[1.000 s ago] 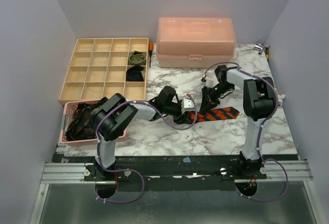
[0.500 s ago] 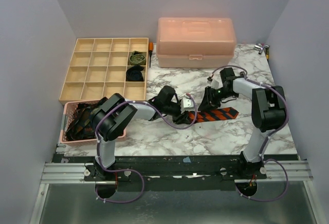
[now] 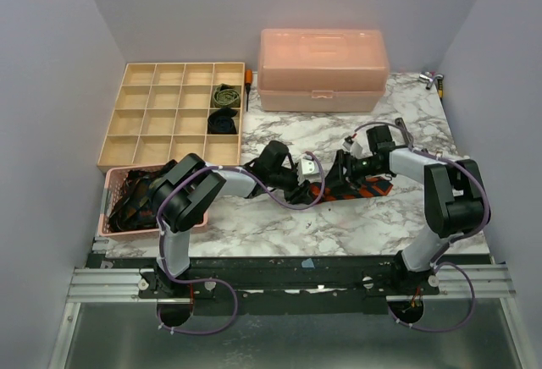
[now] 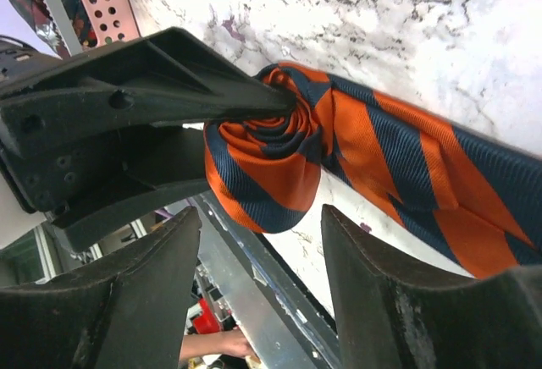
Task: Roll the ties
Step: Roll the tie at the center of the board.
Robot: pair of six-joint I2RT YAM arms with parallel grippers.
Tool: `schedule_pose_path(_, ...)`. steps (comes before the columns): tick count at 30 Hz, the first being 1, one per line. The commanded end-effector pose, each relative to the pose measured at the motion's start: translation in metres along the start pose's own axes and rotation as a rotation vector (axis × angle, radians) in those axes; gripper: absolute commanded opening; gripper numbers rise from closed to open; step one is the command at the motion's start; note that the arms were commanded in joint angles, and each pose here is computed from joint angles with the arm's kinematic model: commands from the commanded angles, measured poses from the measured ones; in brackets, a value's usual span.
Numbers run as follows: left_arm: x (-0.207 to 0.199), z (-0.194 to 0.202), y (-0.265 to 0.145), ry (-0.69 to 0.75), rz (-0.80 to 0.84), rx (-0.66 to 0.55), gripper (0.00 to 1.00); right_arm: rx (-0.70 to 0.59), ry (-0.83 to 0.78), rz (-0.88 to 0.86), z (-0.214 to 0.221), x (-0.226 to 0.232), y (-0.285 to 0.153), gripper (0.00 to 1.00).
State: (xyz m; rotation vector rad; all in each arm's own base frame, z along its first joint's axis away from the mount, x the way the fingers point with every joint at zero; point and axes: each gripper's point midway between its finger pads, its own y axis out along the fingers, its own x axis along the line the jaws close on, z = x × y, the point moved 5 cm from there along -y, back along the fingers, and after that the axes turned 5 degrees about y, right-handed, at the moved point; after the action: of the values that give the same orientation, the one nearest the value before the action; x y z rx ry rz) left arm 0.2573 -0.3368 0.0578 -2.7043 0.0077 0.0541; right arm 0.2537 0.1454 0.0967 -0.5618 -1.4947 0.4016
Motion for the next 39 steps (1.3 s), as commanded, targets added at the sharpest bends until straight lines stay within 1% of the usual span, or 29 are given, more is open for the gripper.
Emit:
schedule_pose_path(1,-0.004,0.026,-0.001,-0.109,-0.008,0.084,0.0,0.0,0.005,-0.066,-0.009,0.002,0.013,0.6)
schedule_pose_path(3,-0.003,0.026,0.0,-0.116,-0.011,0.083,0.0,0.011,0.002,-0.079,-0.014,0.003,0.019,0.57)
schedule_pose_path(6,-0.001,0.026,0.002,-0.127,-0.019,0.086,0.01,0.04,0.0,-0.099,-0.015,0.005,0.028,0.43)
schedule_pose_path(8,-0.001,0.025,0.002,-0.126,-0.019,0.085,0.02,0.047,-0.004,-0.094,-0.015,0.003,0.03,0.28)
schedule_pose_path(10,-0.001,0.024,0.002,-0.119,-0.016,0.079,0.05,0.04,-0.028,-0.044,-0.021,-0.001,0.029,0.1)
schedule_pose_path(11,-0.001,0.023,0.001,-0.11,-0.011,0.074,0.08,0.033,-0.042,-0.013,-0.026,-0.002,0.029,0.04)
schedule_pose_path(12,-0.002,0.023,0.001,-0.099,-0.005,0.071,0.1,0.029,-0.07,0.013,-0.031,-0.004,0.029,0.0)
schedule_pose_path(16,-0.001,0.023,0.002,-0.07,0.0,0.065,0.29,0.041,-0.091,0.124,-0.041,-0.022,0.033,0.0)
schedule_pose_path(20,0.001,0.02,0.004,-0.049,0.008,0.05,0.45,0.082,-0.069,0.217,-0.041,-0.049,0.042,0.0)
schedule_pose_path(23,0.001,0.013,0.001,-0.029,-0.002,0.015,0.55,0.113,-0.05,0.283,-0.04,-0.067,0.046,0.0)
schedule_pose_path(25,0.0,0.007,-0.002,-0.019,-0.014,-0.017,0.65,0.128,-0.034,0.312,-0.039,-0.076,0.049,0.0)
schedule_pose_path(29,0.002,-0.002,-0.004,-0.027,-0.052,-0.065,0.75,0.143,-0.03,0.348,-0.039,-0.085,0.051,0.0)
schedule_pose_path(33,0.008,-0.012,-0.001,-0.042,-0.074,-0.109,0.79,0.17,-0.026,0.375,-0.037,-0.094,0.053,0.0)
schedule_pose_path(35,0.012,-0.015,0.003,-0.07,-0.076,-0.119,0.76,0.176,-0.037,0.365,-0.037,-0.093,0.053,0.0)
schedule_pose_path(37,0.016,-0.018,0.008,-0.107,-0.072,-0.123,0.67,0.186,-0.038,0.356,-0.036,-0.094,0.054,0.0)
schedule_pose_path(39,0.02,-0.015,0.014,-0.125,-0.085,-0.102,0.5,0.187,-0.042,0.339,-0.037,-0.09,0.054,0.0)
